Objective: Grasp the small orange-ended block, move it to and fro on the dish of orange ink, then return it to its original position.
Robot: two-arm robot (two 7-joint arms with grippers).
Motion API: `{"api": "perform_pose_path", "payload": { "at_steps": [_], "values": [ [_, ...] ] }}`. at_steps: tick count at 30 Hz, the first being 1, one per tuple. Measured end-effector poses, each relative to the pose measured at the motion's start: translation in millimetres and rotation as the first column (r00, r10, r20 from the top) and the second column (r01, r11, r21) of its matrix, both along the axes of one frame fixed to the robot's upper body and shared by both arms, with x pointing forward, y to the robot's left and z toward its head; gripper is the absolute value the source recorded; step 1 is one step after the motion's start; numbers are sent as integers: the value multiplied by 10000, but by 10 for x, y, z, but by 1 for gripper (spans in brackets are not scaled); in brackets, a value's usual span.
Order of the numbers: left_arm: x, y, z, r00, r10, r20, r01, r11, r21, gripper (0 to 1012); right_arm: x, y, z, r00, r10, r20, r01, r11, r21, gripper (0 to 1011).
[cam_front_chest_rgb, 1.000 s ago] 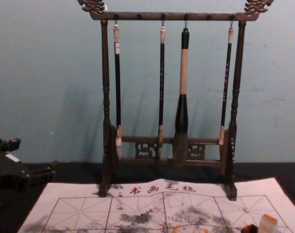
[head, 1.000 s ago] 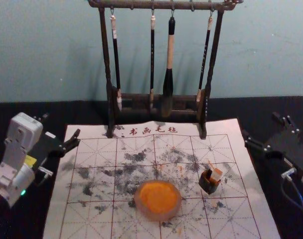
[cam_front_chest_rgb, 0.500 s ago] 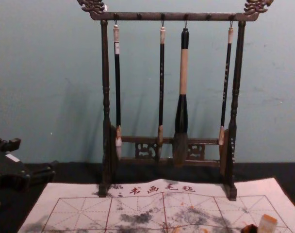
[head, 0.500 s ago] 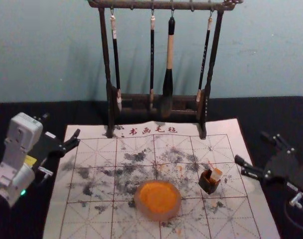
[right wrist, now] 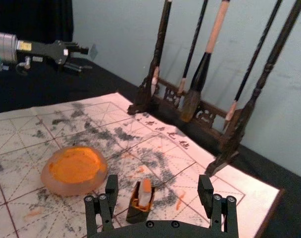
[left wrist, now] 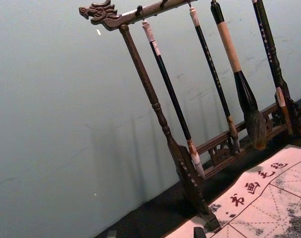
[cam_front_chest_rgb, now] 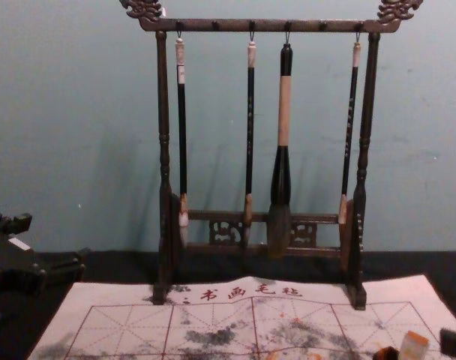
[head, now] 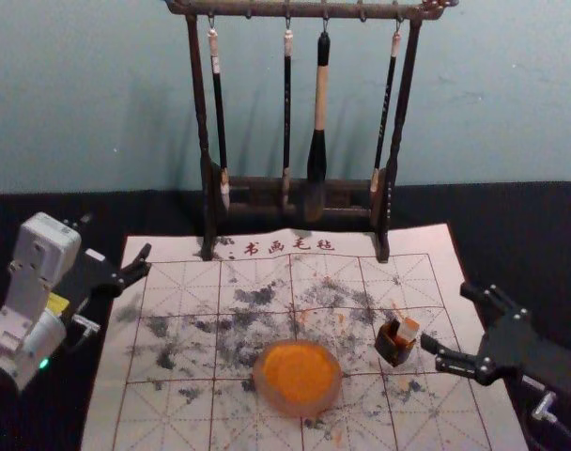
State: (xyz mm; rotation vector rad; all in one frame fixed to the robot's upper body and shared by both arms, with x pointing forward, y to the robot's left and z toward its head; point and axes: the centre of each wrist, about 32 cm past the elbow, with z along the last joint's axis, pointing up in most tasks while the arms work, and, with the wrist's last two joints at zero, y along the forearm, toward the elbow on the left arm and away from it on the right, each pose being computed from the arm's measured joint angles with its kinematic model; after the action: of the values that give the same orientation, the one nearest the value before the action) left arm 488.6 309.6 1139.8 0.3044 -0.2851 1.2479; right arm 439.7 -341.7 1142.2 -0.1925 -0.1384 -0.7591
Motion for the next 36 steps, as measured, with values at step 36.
{"api": "perform_pose_path", "payload": {
  "at_steps": [36],
  "values": [
    [0,0,0,10000,0,-1,0,10000,0,1001,342,145,-182,9909,492,-1251,-521,9984,-203,1000]
  ]
}}
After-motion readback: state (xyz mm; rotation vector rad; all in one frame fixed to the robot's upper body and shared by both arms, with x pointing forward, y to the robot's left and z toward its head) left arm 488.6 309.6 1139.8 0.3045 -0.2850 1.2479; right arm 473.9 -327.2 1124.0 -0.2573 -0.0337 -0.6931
